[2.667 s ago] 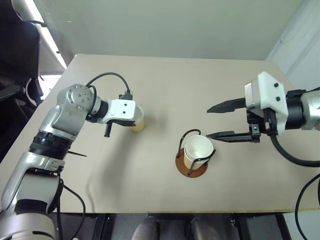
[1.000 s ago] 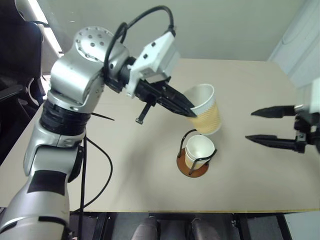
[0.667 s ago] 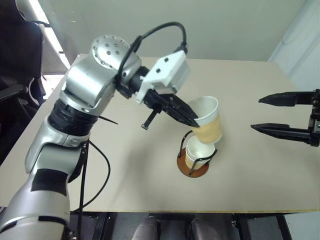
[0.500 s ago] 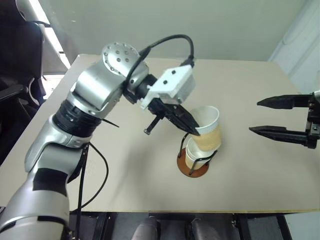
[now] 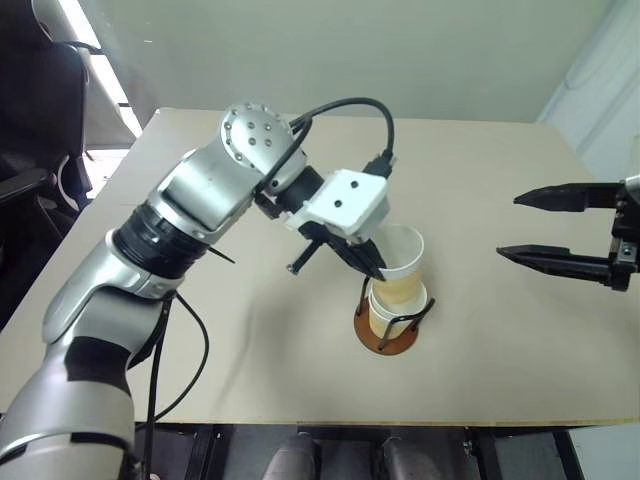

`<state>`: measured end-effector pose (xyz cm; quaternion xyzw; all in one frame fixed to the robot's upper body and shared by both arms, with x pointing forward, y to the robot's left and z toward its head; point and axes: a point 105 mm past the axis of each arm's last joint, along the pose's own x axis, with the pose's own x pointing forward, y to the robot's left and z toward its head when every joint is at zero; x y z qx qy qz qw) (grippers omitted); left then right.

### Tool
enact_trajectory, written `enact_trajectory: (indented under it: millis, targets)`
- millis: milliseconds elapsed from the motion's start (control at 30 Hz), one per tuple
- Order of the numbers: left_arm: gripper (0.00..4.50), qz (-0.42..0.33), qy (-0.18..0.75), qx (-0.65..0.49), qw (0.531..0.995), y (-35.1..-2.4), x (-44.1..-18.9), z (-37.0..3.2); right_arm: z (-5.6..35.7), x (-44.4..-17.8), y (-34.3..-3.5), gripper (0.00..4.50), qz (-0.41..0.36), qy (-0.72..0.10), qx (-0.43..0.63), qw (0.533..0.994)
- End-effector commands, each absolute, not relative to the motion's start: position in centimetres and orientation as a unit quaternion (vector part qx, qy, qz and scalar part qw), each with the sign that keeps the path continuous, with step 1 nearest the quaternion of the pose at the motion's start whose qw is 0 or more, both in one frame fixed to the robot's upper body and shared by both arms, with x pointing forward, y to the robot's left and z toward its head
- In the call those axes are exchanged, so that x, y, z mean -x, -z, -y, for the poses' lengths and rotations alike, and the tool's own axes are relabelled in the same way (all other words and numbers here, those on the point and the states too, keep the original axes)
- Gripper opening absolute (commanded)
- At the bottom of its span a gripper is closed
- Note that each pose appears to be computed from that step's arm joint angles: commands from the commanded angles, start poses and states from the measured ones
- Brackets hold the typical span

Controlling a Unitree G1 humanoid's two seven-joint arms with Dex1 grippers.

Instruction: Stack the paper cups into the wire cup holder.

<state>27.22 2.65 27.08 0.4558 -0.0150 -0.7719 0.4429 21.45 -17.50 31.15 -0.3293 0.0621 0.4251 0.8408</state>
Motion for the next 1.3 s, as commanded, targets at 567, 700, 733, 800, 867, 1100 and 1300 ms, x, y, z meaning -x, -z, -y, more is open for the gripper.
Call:
enact_trajectory:
  millis: [567, 700, 733, 800, 867, 1100, 1300]
  targets:
    - [3.12, 0.029, 0.783, -0.447, 0.430, -27.7, -26.7, -2.5, 17.9, -22.3, -31.4, 3.05, -0.056, -0.413, 0.340, 0.843]
    - [4.47, 0.060, 0.759, -0.419, 0.495, -29.5, -27.8, -2.7, 17.9, -22.9, -31.0, 3.05, -0.053, -0.416, 0.334, 0.844]
    - [4.47, 0.070, 0.749, -0.409, 0.517, -30.1, -28.3, -2.8, 17.9, -23.1, -30.9, 3.05, -0.051, -0.416, 0.333, 0.845]
    - [4.47, 0.085, 0.727, -0.384, 0.563, -31.0, -29.1, -3.2, 18.1, -23.8, -30.5, 3.05, -0.046, -0.413, 0.325, 0.849]
    - [4.47, 0.095, 0.693, -0.347, 0.625, -31.7, -30.5, -4.1, 18.6, -24.9, -29.7, 3.05, -0.047, -0.405, 0.309, 0.859]
    - [4.47, 0.073, 0.538, -0.235, 0.806, -29.7, -35.5, -9.7, 21.0, -29.6, -26.6, 3.05, -0.054, -0.340, 0.228, 0.911]
    - [4.47, 0.038, 0.328, -0.132, 0.935, -26.1, -39.7, -17.9, 24.4, -34.4, -23.4, 3.05, -0.067, -0.230, 0.143, 0.960]
